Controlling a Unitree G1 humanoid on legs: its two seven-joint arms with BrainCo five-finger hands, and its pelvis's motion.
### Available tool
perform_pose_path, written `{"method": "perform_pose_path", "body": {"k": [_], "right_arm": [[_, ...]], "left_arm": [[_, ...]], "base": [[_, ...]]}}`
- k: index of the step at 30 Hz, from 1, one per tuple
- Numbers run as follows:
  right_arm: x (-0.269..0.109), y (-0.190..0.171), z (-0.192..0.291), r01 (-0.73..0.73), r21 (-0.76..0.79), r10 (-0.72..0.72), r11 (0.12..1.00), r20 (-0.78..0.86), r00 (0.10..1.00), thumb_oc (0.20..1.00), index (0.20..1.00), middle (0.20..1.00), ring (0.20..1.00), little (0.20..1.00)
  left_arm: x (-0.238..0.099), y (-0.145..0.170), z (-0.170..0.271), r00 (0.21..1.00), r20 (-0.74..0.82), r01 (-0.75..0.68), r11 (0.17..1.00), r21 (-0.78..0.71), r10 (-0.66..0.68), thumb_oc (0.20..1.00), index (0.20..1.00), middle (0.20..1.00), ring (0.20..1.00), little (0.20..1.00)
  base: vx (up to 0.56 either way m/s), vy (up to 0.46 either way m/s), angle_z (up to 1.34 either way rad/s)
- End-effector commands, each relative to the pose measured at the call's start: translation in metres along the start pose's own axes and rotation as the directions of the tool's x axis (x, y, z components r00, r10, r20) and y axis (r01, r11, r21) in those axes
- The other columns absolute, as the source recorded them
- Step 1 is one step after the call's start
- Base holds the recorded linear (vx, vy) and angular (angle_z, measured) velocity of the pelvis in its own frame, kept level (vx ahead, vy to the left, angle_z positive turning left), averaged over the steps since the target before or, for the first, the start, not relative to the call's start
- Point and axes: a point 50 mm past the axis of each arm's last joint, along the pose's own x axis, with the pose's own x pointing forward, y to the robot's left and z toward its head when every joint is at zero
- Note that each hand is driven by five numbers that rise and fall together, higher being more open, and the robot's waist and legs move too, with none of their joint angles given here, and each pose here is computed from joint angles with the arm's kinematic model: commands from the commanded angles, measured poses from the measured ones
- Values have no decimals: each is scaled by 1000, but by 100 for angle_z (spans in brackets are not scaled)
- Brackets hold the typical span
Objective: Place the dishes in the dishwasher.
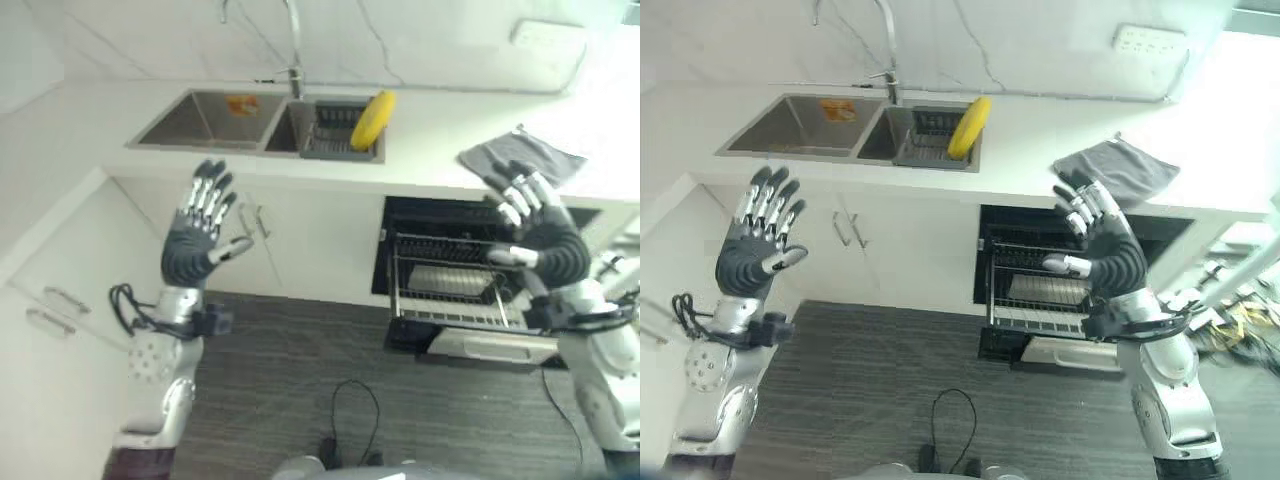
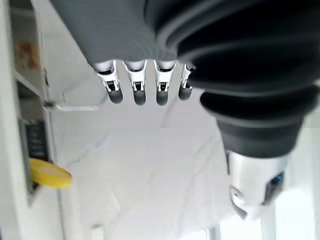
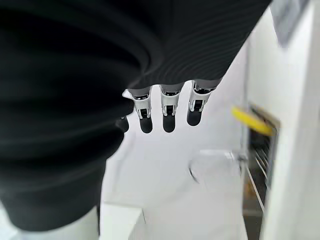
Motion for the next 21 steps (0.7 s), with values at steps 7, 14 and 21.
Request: {"method": "perform_pose_path", "body": {"k": [7, 14, 21], "right_arm": [[6, -26, 35, 79, -128, -63, 989, 126, 990, 1000, 1000, 1000, 1000, 1000], [9, -35, 43, 128, -150, -107, 980, 139, 984, 1000, 1000, 1000, 1000, 1000], [2, -29, 30, 190, -74, -180, 979, 131, 975, 1000, 1000, 1000, 1000, 1000]], "left_arm": [[15, 3, 28, 987, 155, 43, 998, -36, -37, 1000, 1000, 1000, 1000, 1000], [23, 9, 26, 984, 161, 87, 995, -52, -77, 1000, 1000, 1000, 1000, 1000], [32, -5, 28, 976, 152, 152, 988, 31, -155, 1000, 1000, 1000, 1000, 1000]], "base": [[3, 300, 89], [80, 1006, -18], [22, 358, -15]]}}
